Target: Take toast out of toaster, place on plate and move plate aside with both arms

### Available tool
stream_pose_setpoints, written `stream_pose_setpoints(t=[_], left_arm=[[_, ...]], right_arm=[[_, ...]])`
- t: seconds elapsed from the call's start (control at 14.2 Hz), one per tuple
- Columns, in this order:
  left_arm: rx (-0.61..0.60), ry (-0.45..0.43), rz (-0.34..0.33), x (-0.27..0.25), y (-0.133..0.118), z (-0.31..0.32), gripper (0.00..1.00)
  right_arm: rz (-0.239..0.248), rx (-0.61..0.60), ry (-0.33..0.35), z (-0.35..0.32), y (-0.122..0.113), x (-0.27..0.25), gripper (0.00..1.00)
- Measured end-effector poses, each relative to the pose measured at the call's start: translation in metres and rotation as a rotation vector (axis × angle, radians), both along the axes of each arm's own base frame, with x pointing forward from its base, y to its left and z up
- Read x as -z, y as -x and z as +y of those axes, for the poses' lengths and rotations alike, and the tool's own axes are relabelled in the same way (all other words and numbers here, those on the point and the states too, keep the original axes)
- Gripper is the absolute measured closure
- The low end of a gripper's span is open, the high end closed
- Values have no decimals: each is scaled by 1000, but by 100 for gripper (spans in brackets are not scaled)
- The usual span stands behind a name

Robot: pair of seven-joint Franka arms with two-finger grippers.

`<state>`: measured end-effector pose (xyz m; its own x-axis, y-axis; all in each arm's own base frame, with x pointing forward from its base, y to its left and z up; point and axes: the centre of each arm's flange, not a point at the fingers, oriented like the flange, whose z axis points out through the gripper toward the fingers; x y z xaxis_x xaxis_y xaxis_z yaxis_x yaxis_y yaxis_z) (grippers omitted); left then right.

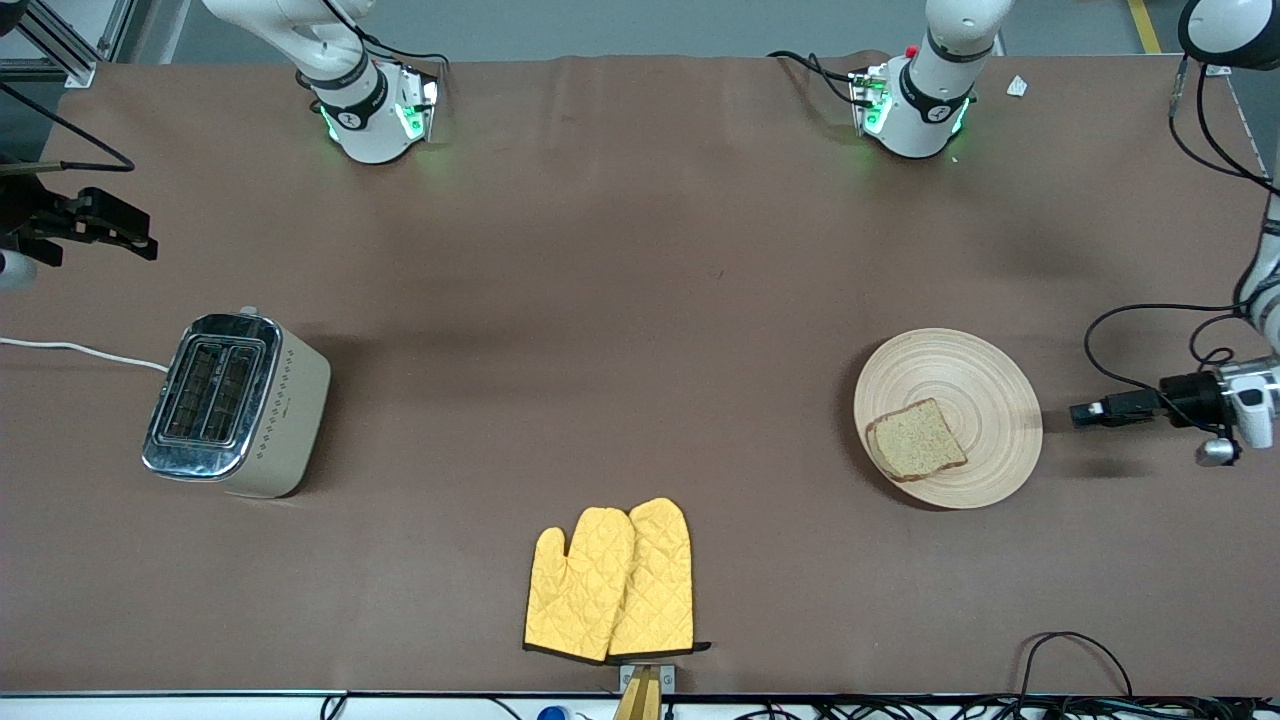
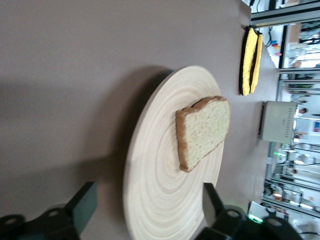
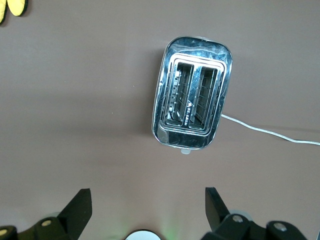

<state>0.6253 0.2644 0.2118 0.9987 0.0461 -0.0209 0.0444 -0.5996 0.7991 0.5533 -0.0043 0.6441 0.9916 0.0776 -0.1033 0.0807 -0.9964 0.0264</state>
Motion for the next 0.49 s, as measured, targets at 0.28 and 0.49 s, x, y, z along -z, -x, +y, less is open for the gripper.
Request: stream_pose_setpoints(t=[0.28, 0.49], left_arm=[[18, -206, 35, -109, -26, -34, 0], [-1, -363, 53, -186, -33, -72, 0]], right_arm=[[-1, 0, 0, 0, 0, 0, 0], [-1, 3, 0, -1, 0, 0, 0]])
